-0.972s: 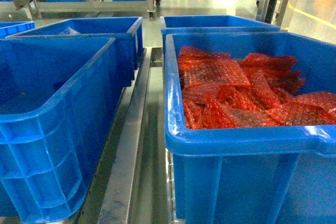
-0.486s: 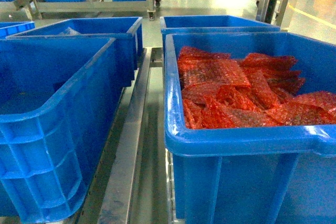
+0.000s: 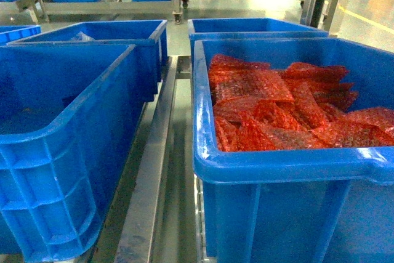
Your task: Pick blue part to blue bin on bottom shelf
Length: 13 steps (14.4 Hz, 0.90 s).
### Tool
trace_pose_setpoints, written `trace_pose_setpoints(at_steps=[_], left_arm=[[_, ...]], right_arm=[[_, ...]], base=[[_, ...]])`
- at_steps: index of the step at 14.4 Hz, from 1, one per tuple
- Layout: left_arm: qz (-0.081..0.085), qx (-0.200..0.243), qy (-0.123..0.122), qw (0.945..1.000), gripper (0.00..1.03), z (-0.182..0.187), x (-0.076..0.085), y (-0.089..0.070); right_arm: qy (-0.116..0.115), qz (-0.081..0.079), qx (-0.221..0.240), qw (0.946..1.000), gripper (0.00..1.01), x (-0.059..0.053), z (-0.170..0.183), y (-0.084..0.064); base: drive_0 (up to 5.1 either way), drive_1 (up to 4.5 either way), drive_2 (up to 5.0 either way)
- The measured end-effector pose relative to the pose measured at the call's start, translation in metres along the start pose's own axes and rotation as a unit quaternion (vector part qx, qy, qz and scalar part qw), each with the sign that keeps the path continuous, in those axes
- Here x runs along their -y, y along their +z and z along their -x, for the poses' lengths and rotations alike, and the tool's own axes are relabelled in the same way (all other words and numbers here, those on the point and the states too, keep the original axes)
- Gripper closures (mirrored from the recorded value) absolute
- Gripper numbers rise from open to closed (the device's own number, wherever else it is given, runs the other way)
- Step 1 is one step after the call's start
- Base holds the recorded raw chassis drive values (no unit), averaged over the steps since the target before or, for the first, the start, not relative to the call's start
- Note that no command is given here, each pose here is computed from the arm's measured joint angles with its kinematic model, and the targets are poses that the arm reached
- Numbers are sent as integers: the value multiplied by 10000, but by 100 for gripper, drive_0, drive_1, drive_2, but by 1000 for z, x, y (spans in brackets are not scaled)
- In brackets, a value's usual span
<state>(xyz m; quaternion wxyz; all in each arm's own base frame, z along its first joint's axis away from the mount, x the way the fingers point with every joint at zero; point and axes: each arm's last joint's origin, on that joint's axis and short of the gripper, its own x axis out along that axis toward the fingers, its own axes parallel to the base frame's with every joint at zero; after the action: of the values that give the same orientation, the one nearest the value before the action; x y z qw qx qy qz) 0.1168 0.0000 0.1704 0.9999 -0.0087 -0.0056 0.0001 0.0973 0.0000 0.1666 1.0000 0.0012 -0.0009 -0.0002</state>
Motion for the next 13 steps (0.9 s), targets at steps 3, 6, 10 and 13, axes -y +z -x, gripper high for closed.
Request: trace_pose_setpoints(at_steps=[3, 6, 10, 13], left_arm=[[0, 15, -2, 10000, 101, 6, 0, 0], [0, 10, -2, 10000, 101, 9, 0, 0], [-12, -97, 9, 10000, 101, 19, 0, -4], [-11, -74, -1, 10000, 75, 19, 0, -4]], right_arm=[[0, 0, 0, 10000, 3, 0, 0, 0], [0, 0, 0, 10000, 3, 0, 0, 0], [4, 0, 8, 10000, 3, 0, 0, 0], [0, 0, -2, 10000, 3, 0, 0, 0]], base=[[0, 0, 0], [0, 0, 0], [0, 0, 0], [0, 0, 0]])
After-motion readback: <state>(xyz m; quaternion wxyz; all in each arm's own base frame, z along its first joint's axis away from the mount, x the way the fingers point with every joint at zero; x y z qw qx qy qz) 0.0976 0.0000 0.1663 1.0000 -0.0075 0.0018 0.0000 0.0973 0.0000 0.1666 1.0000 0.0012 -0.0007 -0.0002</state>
